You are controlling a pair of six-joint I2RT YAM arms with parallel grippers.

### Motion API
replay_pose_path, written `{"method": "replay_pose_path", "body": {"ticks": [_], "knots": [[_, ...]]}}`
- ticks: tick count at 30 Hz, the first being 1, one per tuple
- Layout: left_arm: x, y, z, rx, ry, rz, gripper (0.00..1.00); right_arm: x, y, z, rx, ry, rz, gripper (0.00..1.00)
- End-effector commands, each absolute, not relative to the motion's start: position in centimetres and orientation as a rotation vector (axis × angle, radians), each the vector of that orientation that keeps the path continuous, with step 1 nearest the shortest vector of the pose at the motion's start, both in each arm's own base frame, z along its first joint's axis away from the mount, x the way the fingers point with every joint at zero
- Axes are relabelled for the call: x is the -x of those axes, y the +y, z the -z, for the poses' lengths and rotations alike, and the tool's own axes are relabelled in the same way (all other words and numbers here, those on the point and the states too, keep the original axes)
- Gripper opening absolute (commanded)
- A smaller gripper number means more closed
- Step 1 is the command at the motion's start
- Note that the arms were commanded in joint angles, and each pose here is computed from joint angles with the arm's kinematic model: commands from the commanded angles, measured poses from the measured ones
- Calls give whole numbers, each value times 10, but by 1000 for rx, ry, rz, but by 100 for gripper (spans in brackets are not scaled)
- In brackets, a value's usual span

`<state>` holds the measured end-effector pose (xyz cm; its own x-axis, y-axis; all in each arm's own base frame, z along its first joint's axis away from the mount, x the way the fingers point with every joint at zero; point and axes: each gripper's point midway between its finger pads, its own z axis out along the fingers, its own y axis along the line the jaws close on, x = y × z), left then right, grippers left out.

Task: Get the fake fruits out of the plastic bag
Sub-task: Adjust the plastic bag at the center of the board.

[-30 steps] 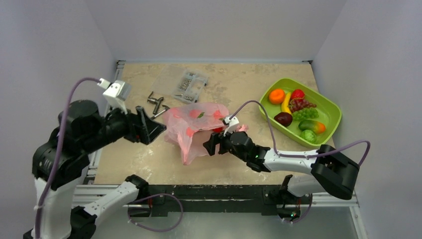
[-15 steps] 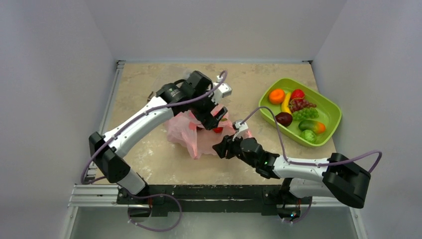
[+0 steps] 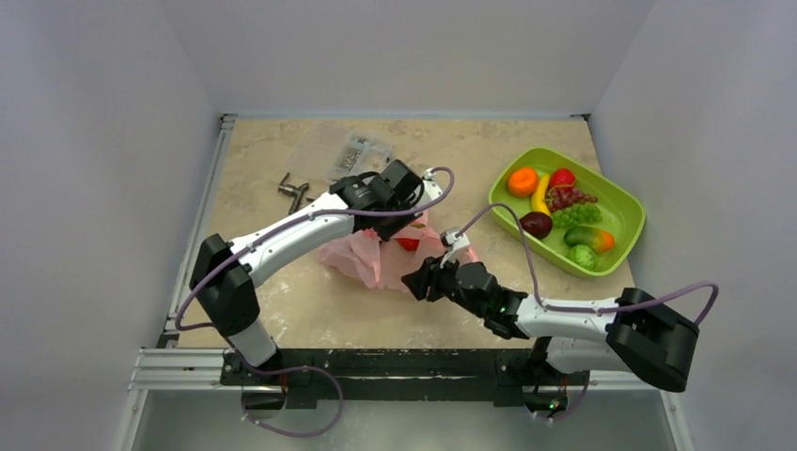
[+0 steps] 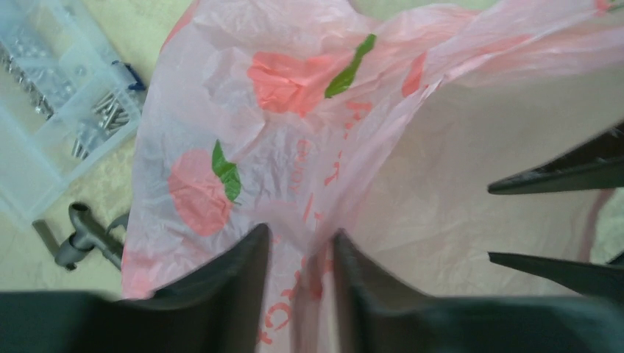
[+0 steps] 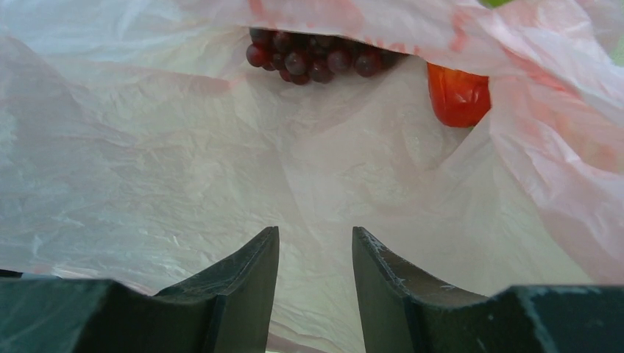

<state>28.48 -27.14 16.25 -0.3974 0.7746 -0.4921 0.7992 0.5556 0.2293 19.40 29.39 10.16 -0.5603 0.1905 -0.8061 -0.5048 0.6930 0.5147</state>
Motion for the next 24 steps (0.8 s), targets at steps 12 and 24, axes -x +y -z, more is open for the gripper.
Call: {"method": "replay_pose_path", "body": {"ticks": [12, 24], "knots": [[-303, -252, -287, -606, 1841, 325, 0, -176, 292, -35, 168, 2147, -964, 31], [-268, -222, -271, -437, 2086, 354, 52, -187, 299, -115, 279, 1978, -956, 36]]}}
